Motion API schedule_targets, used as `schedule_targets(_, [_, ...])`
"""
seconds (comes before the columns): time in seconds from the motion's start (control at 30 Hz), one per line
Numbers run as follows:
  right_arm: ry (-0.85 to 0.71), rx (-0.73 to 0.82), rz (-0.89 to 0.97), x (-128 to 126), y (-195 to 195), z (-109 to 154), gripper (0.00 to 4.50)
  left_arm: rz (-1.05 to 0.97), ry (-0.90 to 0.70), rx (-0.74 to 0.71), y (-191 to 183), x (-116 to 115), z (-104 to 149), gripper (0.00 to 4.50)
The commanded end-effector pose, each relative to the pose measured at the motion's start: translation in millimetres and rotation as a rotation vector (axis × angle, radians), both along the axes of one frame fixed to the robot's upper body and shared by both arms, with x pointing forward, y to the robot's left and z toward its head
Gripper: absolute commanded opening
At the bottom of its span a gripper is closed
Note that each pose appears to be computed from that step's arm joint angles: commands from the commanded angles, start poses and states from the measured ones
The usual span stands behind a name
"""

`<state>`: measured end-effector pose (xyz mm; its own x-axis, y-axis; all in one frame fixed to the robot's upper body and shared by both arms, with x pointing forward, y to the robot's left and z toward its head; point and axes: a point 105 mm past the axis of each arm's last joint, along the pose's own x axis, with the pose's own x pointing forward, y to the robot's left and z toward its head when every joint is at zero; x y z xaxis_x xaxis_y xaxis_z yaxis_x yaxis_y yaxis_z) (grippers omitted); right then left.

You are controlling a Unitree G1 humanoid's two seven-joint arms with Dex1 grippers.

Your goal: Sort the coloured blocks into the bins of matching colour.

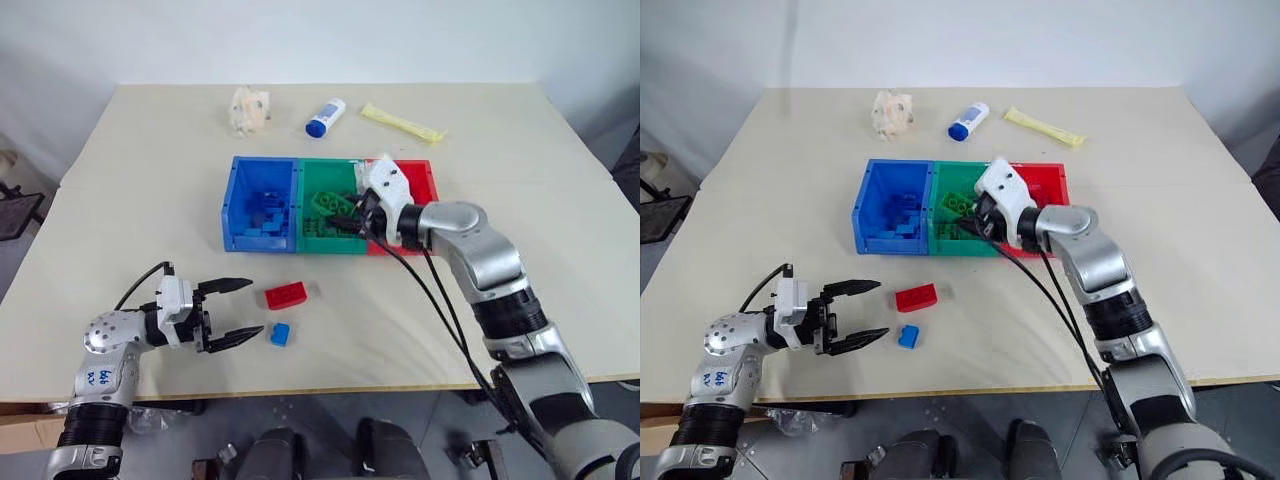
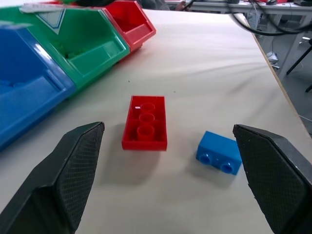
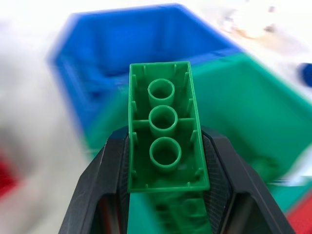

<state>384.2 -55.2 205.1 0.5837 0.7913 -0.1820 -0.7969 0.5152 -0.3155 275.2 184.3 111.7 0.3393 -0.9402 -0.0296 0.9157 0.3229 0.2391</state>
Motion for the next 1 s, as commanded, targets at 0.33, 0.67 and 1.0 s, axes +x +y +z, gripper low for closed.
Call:
schedule_targets(0.33, [-0.124, 0.002, 0.071, 11.1, -8.9, 35.2, 4.47, -0.024, -0.036, 0.006, -2.1, 8.8, 6.9, 4.50])
schedule_targets(0.67, [0.005, -0.054, 0.344, -56.9, -45.1, 11.4, 4.47, 0.076, -0.049, 0.055, 3.8, 6.4, 13.8, 4.50])
schedule_targets(1.0, [0.126, -0.082, 0.464, -95.5, -106.9, -30.3, 4.47, 0.377, 0.036, 0.098, 27.0, -17.6, 7.2, 4.50])
